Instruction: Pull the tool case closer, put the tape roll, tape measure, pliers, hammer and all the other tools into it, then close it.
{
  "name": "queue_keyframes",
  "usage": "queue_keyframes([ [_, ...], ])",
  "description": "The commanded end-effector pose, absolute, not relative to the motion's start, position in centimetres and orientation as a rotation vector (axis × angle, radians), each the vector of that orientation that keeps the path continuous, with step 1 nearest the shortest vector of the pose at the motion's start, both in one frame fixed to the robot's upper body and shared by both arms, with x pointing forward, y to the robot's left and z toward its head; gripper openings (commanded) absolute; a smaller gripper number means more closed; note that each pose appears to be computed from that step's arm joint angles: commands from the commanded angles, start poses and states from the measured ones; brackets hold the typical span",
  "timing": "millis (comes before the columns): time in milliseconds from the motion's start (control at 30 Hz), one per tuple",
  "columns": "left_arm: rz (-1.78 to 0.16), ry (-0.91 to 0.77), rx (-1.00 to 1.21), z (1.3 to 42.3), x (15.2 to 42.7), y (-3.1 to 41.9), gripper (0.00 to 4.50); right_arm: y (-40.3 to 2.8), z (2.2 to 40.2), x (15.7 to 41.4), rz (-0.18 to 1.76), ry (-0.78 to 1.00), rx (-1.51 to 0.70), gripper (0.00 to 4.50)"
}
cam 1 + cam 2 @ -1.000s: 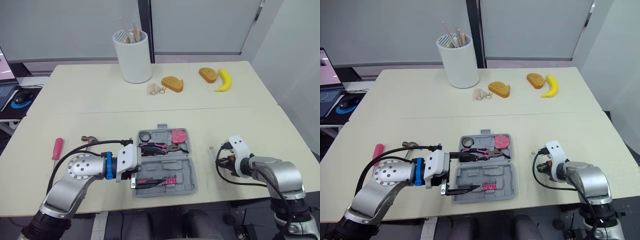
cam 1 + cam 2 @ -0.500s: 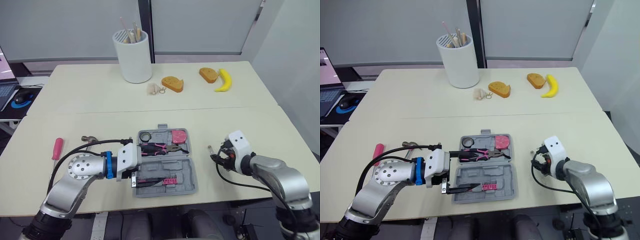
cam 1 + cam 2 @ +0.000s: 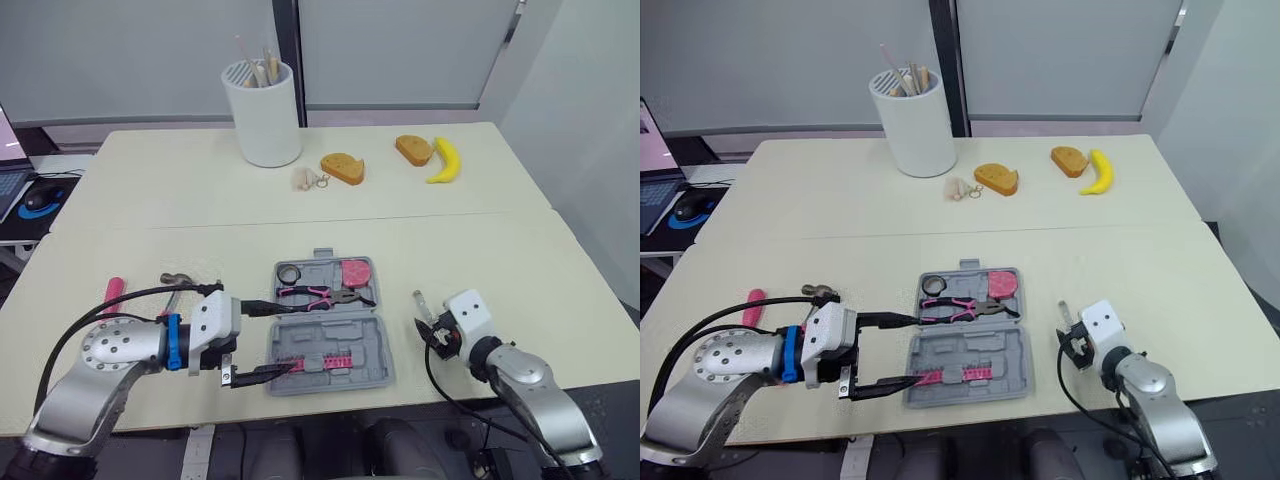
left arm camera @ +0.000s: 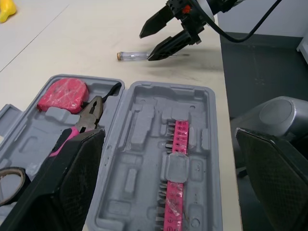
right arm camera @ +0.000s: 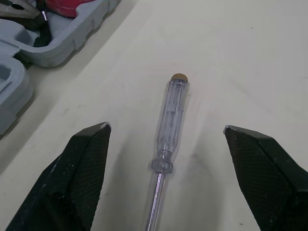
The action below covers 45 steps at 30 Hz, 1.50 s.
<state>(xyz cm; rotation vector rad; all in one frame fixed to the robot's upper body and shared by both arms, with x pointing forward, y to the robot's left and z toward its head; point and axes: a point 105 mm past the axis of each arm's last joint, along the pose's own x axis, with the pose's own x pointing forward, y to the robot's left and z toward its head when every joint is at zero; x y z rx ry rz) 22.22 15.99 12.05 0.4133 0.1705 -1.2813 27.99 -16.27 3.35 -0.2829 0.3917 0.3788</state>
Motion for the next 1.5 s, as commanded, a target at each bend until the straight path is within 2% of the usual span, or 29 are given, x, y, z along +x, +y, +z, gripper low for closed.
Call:
queue_keyframes([
  [33, -1.276, 0.131, 0.447, 12.7, 22.2, 16.1, 4.50, -16.7, 3.1, 28.1, 0.332, 0.380, -0.283, 3.99],
  [267, -1.286, 0.125, 0.445, 12.6, 22.2, 16.1, 4.50, -17.1, 1.7, 27.5, 0.298, 0.424, -0.218, 3.99],
  [400, -1.285, 0.123, 0.448, 12.6, 22.4, 16.1, 4.50, -17.0, 1.4, 27.3, 0.297, 0.437, -0.193, 2.79],
  [800, -1.267, 0.072, 0.467, 13.2, 22.9, 16.4, 4.50, -17.1, 1.2, 27.3, 0.275, 0.470, -0.132, 0.35],
  [1000, -1.252, 0.098, 0.435, 13.4, 23.1, 17.0, 4.50, -16.4, 3.0, 27.4, 0.360, 0.387, -0.224, 0.31],
  [1067, -1.229, 0.113, 0.435, 13.5, 23.1, 17.7, 4.50, -16.0, 4.2, 27.5, 0.432, 0.342, -0.328, 0.31],
  [1300, -1.158, 0.213, 0.480, 12.9, 22.5, 21.3, 4.50, -12.7, 8.3, 27.0, 0.816, 0.344, -0.646, 0.31],
  [1500, -1.142, 0.273, 0.497, 12.3, 22.3, 22.7, 4.50, -10.5, 9.6, 25.7, 1.093, 0.389, -0.826, 0.31],
])
